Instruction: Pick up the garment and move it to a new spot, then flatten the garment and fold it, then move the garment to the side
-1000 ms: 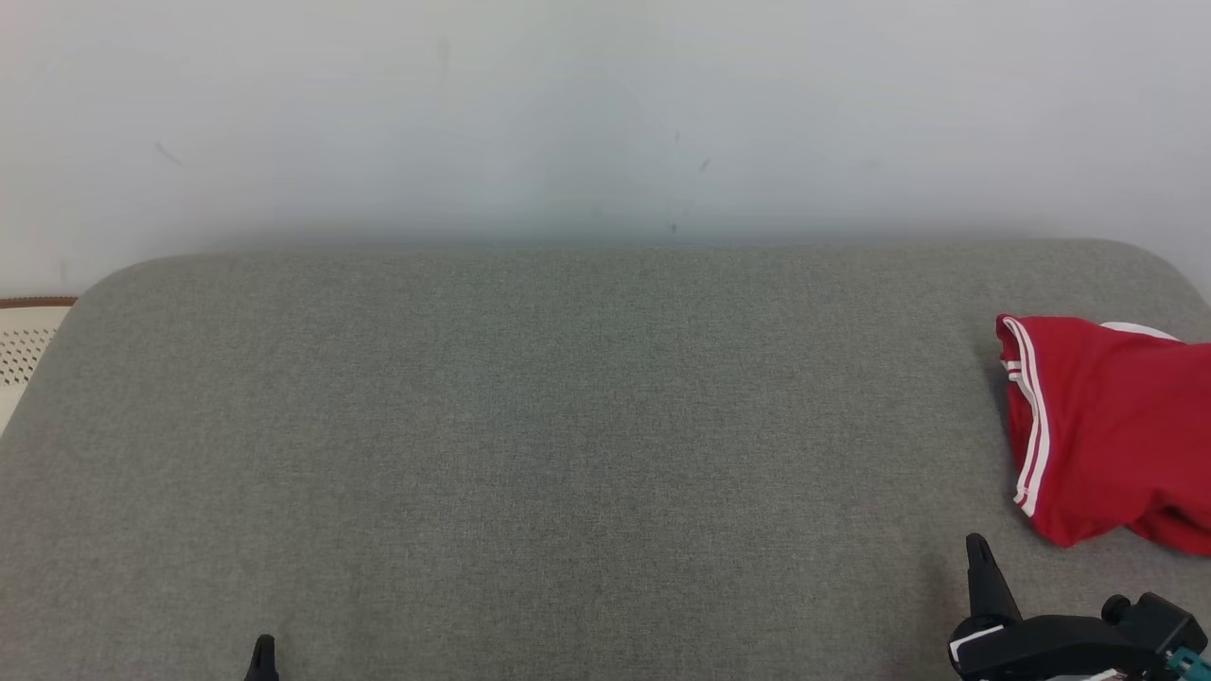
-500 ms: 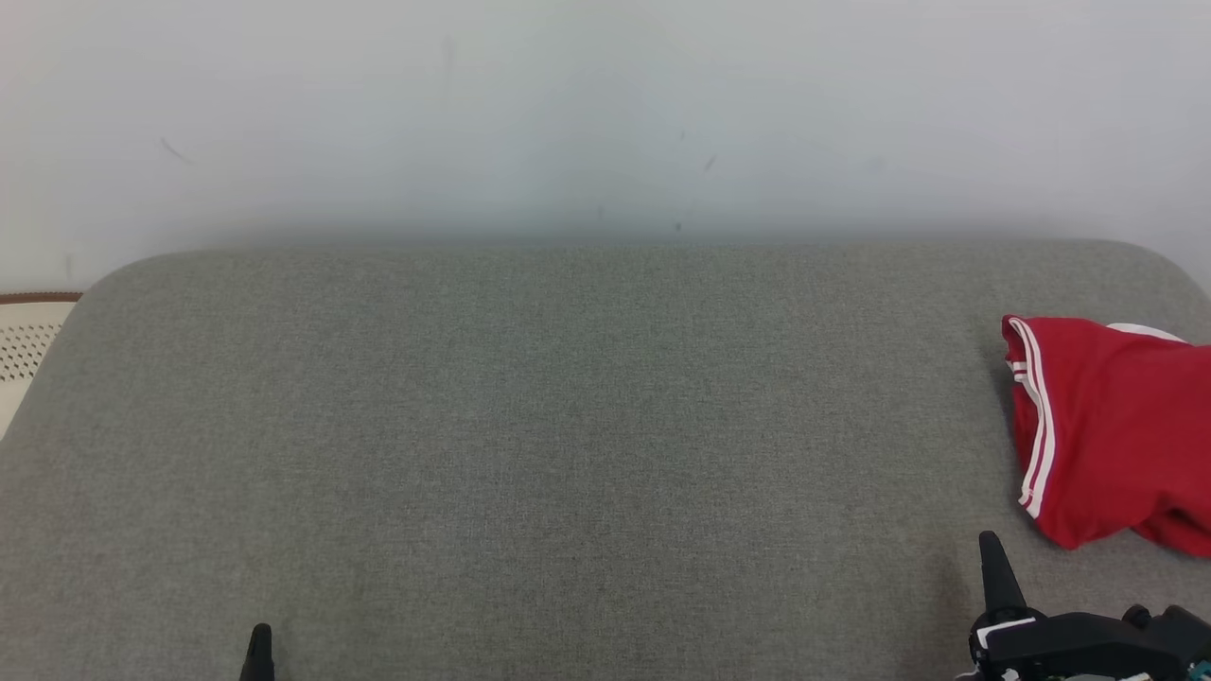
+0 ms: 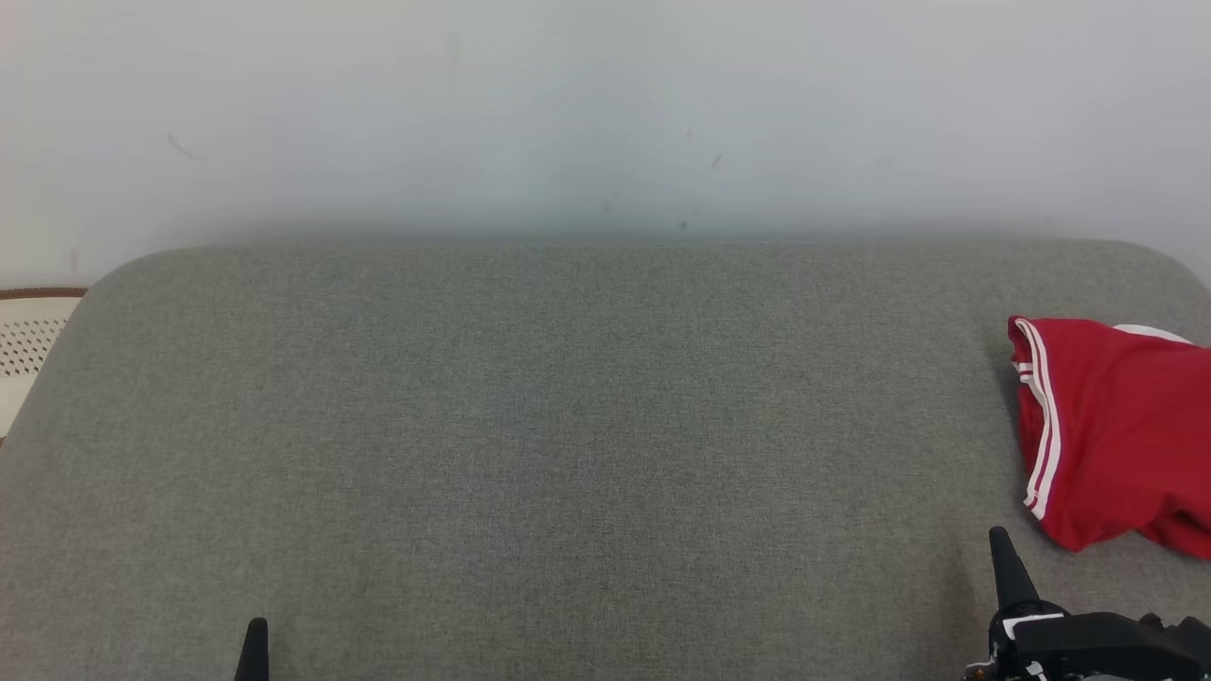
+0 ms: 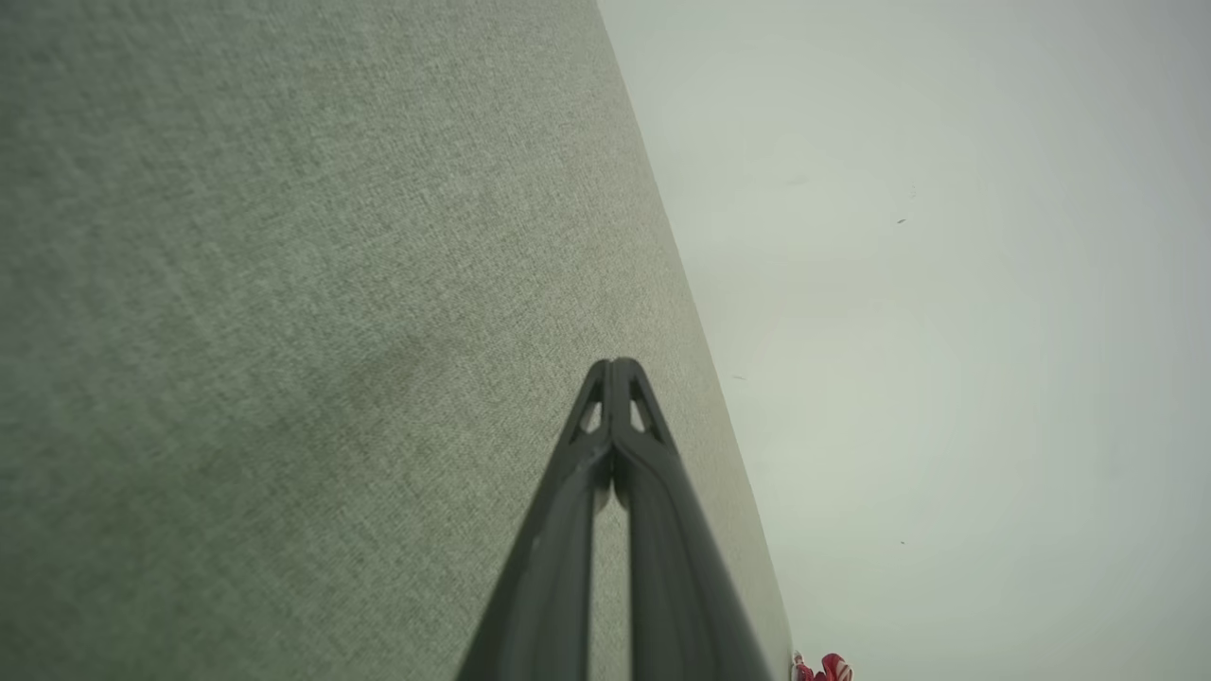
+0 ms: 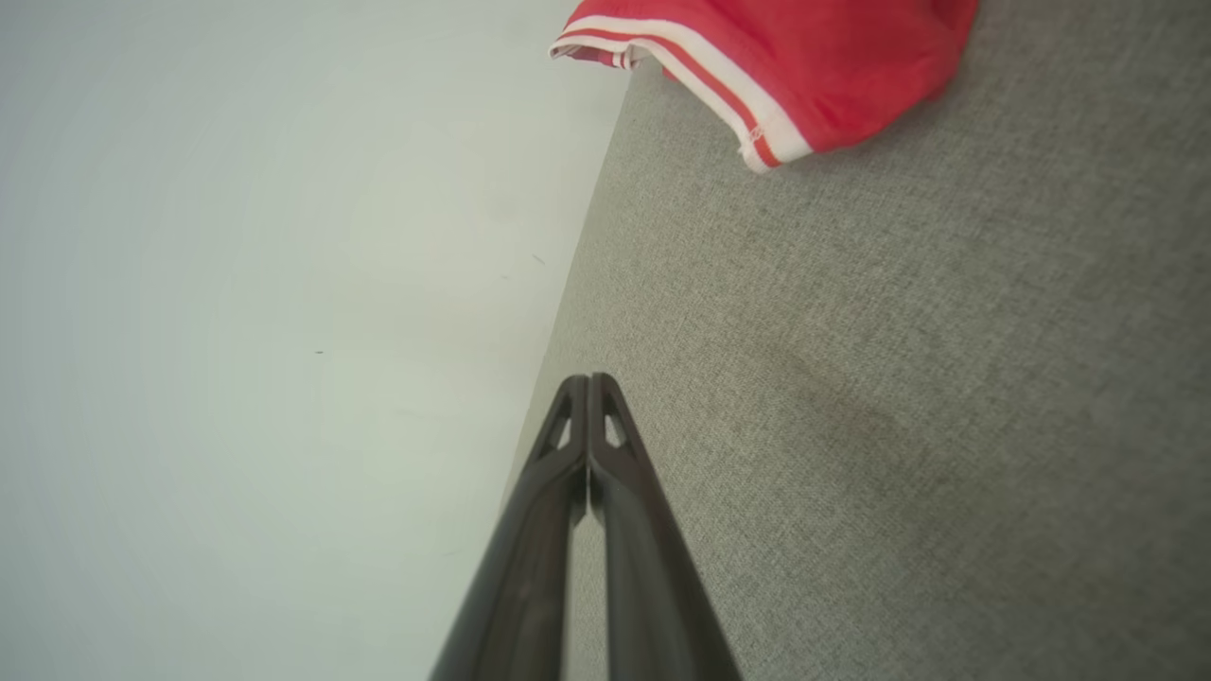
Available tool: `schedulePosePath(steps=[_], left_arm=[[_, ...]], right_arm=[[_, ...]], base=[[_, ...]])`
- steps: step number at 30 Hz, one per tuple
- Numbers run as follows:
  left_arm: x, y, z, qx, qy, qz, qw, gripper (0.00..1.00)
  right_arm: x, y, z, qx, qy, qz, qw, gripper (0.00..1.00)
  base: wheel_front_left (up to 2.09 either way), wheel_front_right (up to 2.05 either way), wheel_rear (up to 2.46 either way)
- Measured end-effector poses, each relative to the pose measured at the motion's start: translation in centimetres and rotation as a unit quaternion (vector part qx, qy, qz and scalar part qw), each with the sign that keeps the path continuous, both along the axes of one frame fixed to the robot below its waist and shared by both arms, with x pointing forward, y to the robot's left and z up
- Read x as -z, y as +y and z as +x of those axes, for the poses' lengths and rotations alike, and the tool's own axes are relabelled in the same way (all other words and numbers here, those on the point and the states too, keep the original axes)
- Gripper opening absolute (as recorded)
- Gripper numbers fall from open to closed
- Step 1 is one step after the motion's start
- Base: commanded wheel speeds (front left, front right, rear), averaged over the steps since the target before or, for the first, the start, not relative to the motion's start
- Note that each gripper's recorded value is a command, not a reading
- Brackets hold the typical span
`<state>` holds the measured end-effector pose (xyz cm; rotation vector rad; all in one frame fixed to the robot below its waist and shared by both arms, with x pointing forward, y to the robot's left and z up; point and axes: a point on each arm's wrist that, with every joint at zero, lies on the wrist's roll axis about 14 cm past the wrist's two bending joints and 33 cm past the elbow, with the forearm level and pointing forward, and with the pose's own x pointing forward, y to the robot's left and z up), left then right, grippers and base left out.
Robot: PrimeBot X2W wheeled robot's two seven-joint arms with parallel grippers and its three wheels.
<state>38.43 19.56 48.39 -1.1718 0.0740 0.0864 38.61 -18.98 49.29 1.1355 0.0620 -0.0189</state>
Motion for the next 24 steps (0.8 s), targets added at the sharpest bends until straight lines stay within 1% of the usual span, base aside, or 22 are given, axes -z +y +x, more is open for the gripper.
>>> schedulePosePath(steps=[13,24], left_arm=[[-0.53,0.13,0.08,0.0,-0.013,-0.061,0.998,0.0],[-0.98,0.24,0.17,0.0,-0.024,-0.106,0.994,0.0]], right_arm=[[-0.45,-0.27,0.2,0.005,-0.006,0.065,0.998,0.0],[-0.88,-0.5,0.36,0.009,-0.013,0.116,0.993,0.0]], base=[[0.0,0.0,0.0],[0.0,0.0,0.0]])
